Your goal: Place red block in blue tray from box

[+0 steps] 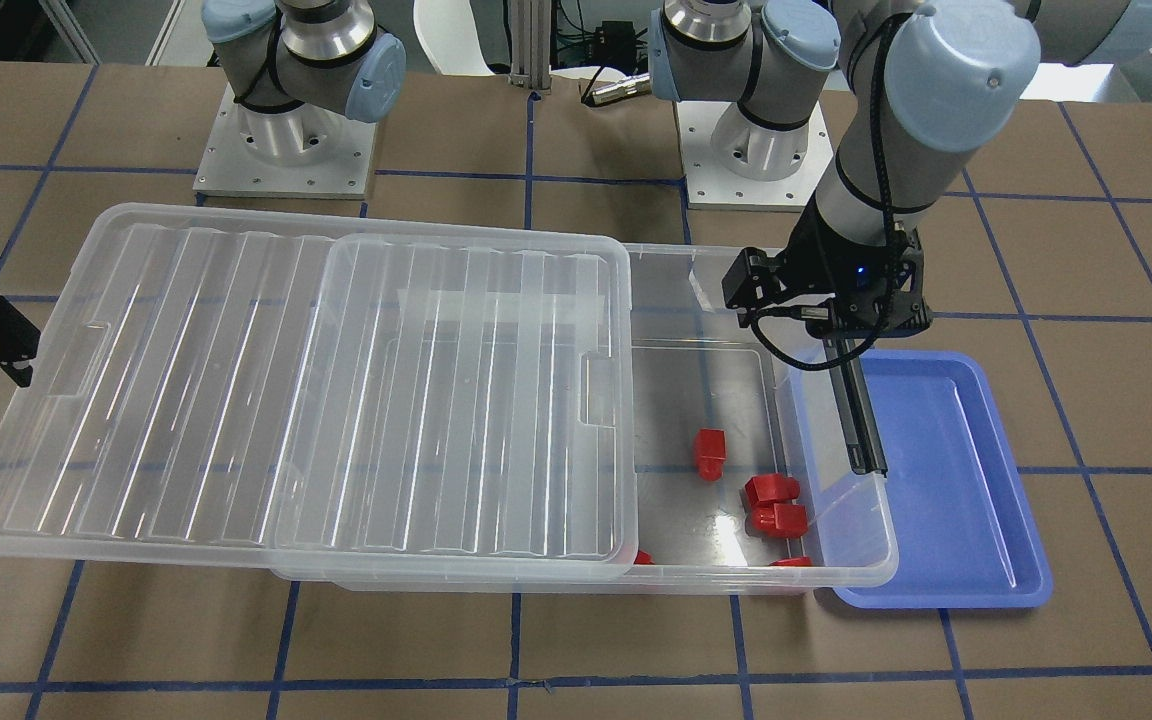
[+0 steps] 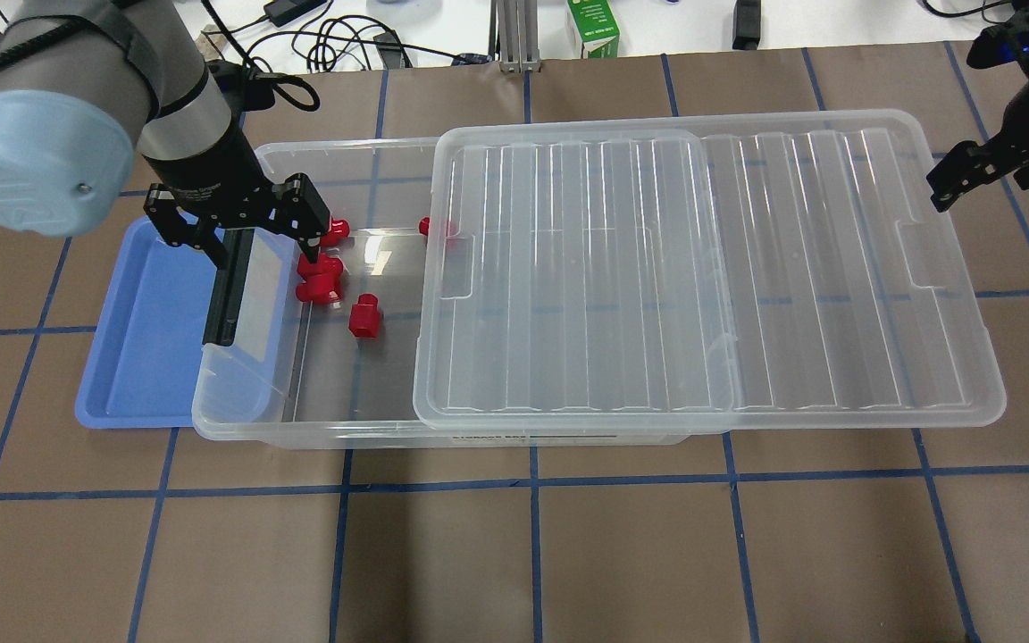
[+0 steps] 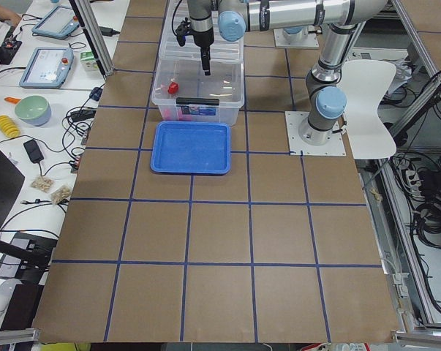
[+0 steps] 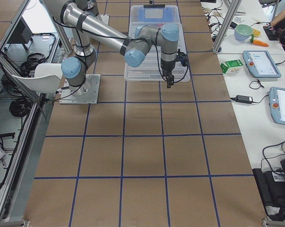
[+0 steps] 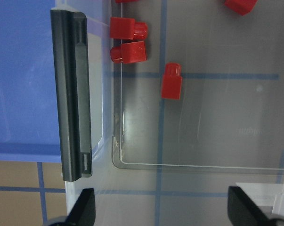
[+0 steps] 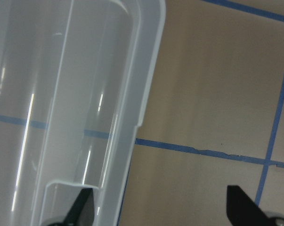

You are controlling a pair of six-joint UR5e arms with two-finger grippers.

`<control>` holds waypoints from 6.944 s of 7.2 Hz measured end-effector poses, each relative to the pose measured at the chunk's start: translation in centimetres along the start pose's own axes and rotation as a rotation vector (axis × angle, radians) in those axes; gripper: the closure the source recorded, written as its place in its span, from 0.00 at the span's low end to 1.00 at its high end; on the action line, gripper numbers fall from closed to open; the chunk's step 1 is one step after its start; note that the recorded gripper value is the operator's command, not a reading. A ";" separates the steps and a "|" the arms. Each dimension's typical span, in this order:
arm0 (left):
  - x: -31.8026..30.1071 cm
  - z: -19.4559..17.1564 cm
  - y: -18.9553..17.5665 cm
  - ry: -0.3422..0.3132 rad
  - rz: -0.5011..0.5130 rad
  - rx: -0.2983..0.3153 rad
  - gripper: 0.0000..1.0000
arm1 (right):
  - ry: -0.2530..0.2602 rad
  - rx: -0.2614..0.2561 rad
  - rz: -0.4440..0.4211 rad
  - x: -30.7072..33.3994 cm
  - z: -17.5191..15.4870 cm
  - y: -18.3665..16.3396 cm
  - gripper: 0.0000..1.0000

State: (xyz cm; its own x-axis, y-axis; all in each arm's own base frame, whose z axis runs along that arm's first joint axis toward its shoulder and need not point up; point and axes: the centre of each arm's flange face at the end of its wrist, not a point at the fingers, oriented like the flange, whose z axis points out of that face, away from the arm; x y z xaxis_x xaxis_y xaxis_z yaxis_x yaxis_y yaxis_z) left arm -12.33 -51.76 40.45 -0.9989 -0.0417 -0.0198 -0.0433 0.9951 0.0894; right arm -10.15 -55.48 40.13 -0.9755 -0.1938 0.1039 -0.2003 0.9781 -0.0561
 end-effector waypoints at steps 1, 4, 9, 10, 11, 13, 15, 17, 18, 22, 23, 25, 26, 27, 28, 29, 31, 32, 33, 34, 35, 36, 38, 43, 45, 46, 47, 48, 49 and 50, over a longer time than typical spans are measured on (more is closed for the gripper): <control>0.1 2.2 -0.7 0.001 0.000 0.000 0.13 | -0.009 -0.010 0.009 0.0 -3.0 0.0 0.00; 0.5 7.8 -2.4 0.016 0.001 -0.008 0.17 | -0.029 -0.049 0.032 -1.6 -12.4 3.0 0.00; 1.2 15.1 -4.7 0.064 -0.003 -0.060 0.17 | -0.053 -0.041 0.125 -12.3 -14.5 1.1 0.00; 1.2 16.3 -5.0 0.064 -0.002 -0.076 0.17 | -0.054 -0.042 0.137 -15.8 -14.3 0.2 0.00; 1.3 17.6 -5.3 0.065 -0.001 -0.089 0.17 | -0.053 -0.038 0.143 -18.2 -13.9 -0.6 0.00; 1.4 19.9 -5.8 0.067 0.002 -0.097 0.17 | -0.049 -0.037 0.147 -19.6 -13.4 -1.3 0.00; 1.5 21.5 -6.4 0.070 0.004 -0.092 0.75 | -0.054 -0.028 0.149 -19.7 -13.3 -1.5 0.00; 1.5 22.1 -6.6 0.072 -0.001 -0.088 1.00 | -0.055 -0.018 0.150 -19.8 -13.3 -1.6 0.00; 1.6 22.0 -6.7 0.072 -0.003 -0.085 1.00 | -0.052 -0.015 0.150 -19.7 -13.4 -1.6 0.00; 1.5 17.1 -7.6 0.091 -0.007 -0.037 1.00 | -0.048 -0.013 0.150 -19.6 -13.6 -1.6 0.00; 1.5 14.1 -7.9 0.090 -0.008 -0.045 1.00 | -0.047 -0.015 0.149 -19.6 -13.6 -1.6 0.00; 1.0 6.4 -8.0 0.076 -0.006 -0.066 1.00 | -0.043 -0.017 0.141 -19.5 -13.6 -1.6 0.00; 0.3 2.5 -7.8 0.036 -0.002 -0.058 1.00 | -0.043 -0.018 0.139 -19.4 -13.5 -1.5 0.00; -1.5 -0.6 -7.5 -0.013 0.001 -0.050 1.00 | -0.042 -0.021 0.138 -19.1 -13.5 -1.5 0.00; -4.4 -2.4 -7.6 -0.033 0.014 -0.049 1.00 | -0.033 -0.026 0.128 -18.5 -13.4 -1.4 0.00; -8.8 -3.0 -7.9 -0.030 0.027 -0.053 1.00 | -0.019 -0.032 0.108 -17.2 -13.4 -1.1 0.00; -18.0 -0.8 -8.7 0.002 0.060 -0.092 1.00 | -0.007 -0.038 0.055 -11.0 -13.3 0.0 0.00; -20.6 1.3 -9.1 0.016 0.085 -0.109 1.00 | -0.006 -0.041 0.010 -6.6 -13.2 1.1 0.00; -22.1 4.1 -9.9 0.023 0.094 -0.115 1.00 | -0.008 -0.049 -0.020 -2.3 -12.8 2.5 0.00; -22.7 7.2 -10.7 0.025 0.096 -0.112 1.00 | -0.012 -0.056 -0.035 1.7 -12.3 4.1 0.00; -22.9 10.3 -11.3 0.027 0.096 -0.112 1.00 | -0.017 -0.060 -0.035 4.7 -11.8 5.6 0.00; -23.0 13.0 -11.8 0.030 0.097 -0.117 1.00 | -0.026 -0.069 -0.023 6.5 -11.1 6.6 0.00; -23.1 17.1 -12.4 0.040 0.099 -0.139 1.00 | -0.074 -0.085 0.011 7.1 -7.1 7.1 0.00; -23.1 20.9 -13.1 0.056 0.101 -0.182 0.63 | -0.075 -0.064 0.114 5.9 4.8 7.1 0.00; -23.2 21.7 -13.3 0.056 0.103 -0.185 0.23 | -0.082 -0.066 0.148 4.6 5.3 6.5 0.00; -23.2 21.8 -13.3 0.056 0.104 -0.186 0.15 | -0.083 -0.068 0.146 3.0 5.4 5.7 0.00; -23.2 21.8 -13.3 0.056 0.106 -0.186 0.03 | -0.084 -0.068 0.144 1.4 5.4 4.8 0.00; -23.2 21.7 -13.4 0.054 0.108 -0.184 0.00 | -0.085 -0.068 0.138 0.0 5.3 4.2 0.00; -23.3 21.0 -13.5 0.049 0.108 -0.175 0.00 | -0.085 -0.067 0.141 -1.0 5.2 3.8 0.00; -23.2 19.4 -13.4 0.041 0.108 -0.159 0.00 | -0.085 -0.067 0.150 -1.9 5.2 3.4 0.00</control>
State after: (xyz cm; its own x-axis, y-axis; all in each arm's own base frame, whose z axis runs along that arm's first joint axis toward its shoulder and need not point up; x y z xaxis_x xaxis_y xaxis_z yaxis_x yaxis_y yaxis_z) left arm 11.77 -62.42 20.36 -0.9976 0.0576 0.0392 0.0655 0.9672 0.2454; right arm -9.44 -52.19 34.61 -0.9987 -0.0480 0.0149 -0.0480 0.9988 0.0020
